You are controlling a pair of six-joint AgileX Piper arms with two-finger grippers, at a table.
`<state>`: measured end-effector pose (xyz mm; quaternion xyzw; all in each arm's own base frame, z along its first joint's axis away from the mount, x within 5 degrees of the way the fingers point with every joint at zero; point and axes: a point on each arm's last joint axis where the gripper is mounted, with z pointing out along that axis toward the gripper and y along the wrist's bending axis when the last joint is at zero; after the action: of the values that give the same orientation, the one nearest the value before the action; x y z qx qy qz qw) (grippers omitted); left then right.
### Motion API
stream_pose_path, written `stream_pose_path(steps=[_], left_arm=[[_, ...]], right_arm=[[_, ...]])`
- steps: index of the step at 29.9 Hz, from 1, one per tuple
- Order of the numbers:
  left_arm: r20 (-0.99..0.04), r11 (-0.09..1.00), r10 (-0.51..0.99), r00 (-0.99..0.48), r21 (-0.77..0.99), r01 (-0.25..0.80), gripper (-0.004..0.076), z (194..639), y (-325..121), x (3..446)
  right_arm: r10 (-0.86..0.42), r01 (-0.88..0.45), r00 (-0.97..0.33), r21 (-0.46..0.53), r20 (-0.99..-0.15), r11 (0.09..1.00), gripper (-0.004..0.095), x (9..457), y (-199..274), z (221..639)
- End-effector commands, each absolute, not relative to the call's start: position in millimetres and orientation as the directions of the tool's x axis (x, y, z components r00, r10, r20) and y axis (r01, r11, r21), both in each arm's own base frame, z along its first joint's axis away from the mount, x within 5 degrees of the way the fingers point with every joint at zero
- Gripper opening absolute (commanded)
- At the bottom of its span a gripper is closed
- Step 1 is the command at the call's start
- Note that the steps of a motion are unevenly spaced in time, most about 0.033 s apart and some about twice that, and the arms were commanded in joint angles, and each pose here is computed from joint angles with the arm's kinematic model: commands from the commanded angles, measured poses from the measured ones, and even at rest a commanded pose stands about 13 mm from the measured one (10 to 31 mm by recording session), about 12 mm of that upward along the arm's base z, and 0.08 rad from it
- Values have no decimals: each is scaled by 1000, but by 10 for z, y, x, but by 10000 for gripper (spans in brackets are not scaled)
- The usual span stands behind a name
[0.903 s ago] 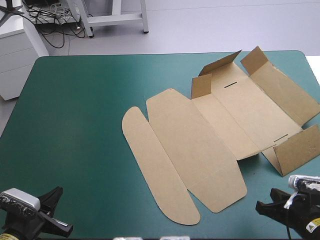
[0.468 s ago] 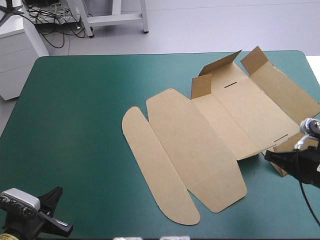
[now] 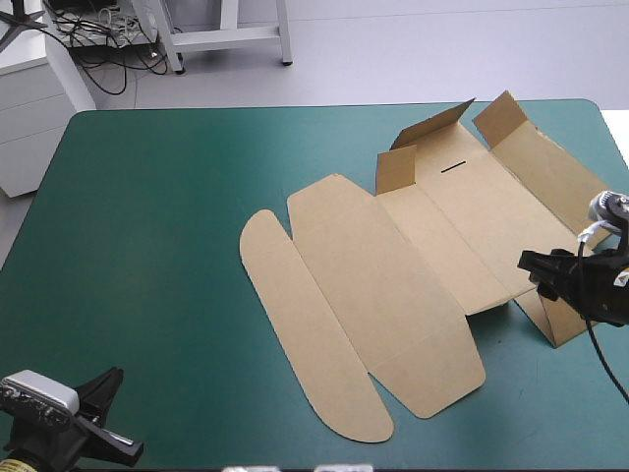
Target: Fold the box
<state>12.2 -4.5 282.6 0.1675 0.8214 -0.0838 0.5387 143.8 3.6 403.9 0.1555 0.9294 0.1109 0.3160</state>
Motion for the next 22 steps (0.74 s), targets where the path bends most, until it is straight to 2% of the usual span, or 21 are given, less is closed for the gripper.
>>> stream_pose_path(steps=[1,5,8,11,15,22], left_arm=[[-944,930,152,-294,36,365,-10,2960,-57,150],[-944,930,152,-294,36,365,-10,2960,-57,150],[-944,930,152,-294,36,365,-10,2960,-57,150],[-944,930,152,-294,36,365,-10,2960,-57,150],[-944,930,152,-294,36,365,-10,2960,-57,150],[-944,930,152,-294,36,365,-10,2960,-57,150]], right_arm=[[378,235,-747,315,-547,919,593,1494,30,4089],[404,252,-770,346,-493,904,593,1634,49,4019],[483,327,-770,391,-417,860,593,1763,58,3943],[486,348,-793,383,-367,856,585,1905,54,3844],[552,418,-789,424,-269,803,579,2060,82,3735],[645,546,-749,411,-150,730,576,2267,65,3549]])
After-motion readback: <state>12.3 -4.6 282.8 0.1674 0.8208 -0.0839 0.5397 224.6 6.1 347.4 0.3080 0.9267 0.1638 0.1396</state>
